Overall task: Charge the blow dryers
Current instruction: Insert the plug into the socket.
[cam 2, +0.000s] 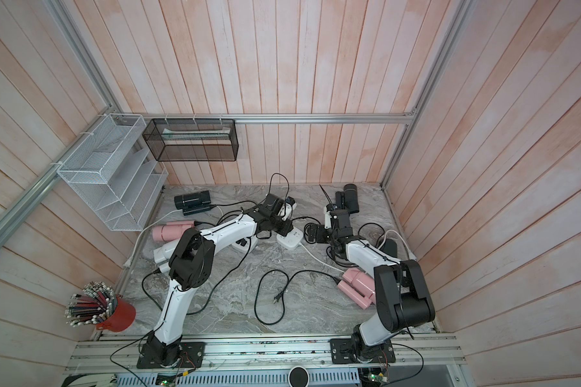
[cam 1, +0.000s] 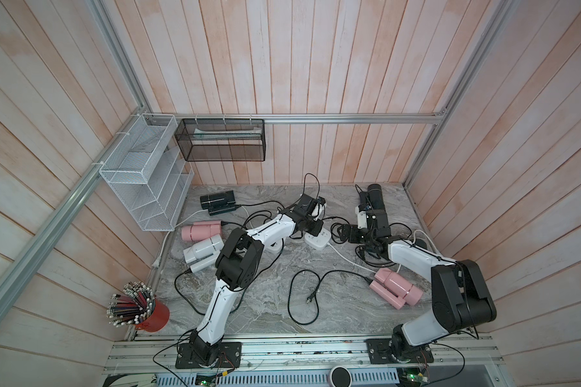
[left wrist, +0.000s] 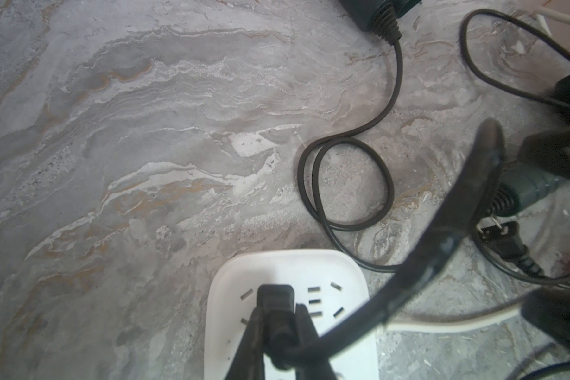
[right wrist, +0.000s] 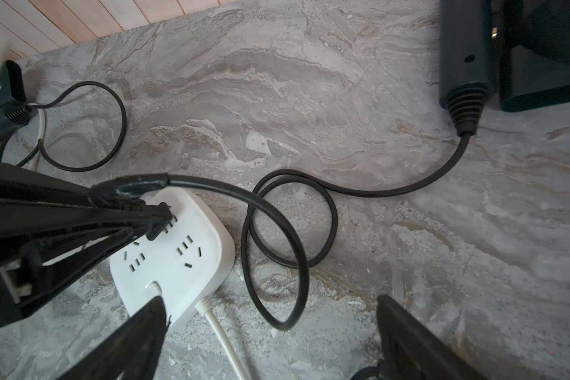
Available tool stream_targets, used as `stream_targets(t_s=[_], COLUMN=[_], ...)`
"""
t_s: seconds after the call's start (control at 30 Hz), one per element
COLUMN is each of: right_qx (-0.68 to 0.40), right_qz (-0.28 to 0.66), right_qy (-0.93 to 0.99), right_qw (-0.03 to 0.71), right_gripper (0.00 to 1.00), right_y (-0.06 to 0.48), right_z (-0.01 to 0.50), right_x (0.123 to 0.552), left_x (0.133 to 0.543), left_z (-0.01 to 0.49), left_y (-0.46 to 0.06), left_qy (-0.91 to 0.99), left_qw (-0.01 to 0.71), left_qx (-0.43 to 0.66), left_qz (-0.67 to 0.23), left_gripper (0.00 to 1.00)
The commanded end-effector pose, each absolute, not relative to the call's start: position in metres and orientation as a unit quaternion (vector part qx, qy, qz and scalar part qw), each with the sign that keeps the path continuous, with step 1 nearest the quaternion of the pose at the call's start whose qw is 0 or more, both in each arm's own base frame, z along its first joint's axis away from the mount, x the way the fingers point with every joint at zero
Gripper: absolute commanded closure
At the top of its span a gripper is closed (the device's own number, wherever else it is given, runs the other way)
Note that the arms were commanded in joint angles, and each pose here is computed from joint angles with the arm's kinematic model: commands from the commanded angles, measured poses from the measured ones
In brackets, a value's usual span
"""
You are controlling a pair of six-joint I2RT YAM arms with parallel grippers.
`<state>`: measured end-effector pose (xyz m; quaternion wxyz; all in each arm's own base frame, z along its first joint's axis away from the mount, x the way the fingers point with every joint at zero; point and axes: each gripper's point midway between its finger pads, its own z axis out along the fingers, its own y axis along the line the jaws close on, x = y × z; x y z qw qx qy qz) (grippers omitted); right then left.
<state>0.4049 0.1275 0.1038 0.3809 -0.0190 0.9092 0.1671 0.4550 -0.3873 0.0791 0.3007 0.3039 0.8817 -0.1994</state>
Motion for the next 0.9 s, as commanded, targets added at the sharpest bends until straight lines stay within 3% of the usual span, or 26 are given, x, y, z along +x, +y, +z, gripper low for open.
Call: stream_targets(t_s=[0.0, 0.43, 0.87], right_qx=[-0.019, -0.039, 0.009], right_qz=[0.168, 0.205, 0.152], right_qy=[0.910, 0.904, 0.916], right_qw=[0.378, 0.373, 0.372], right_gripper=[0.01, 0.05, 0.04], right_y=[0.131, 0.155, 0.130], right_z=[0.099, 0.103, 0.098], right_x=[0.401, 0.395, 0.393], left_x=[0.449, 0.434, 0.432], left_z=[0.060, 0.055, 0.049], left_y=[-0.360, -0.339, -0.341], left_qy=[0.907, 0.917, 0.920], left_qw=[0.274, 0.266, 0.258], left_qx=[0.278, 0.253, 0.248], left_qz=[-0.158, -0.156, -0.163], left_gripper=[0.85, 0.85, 0.85])
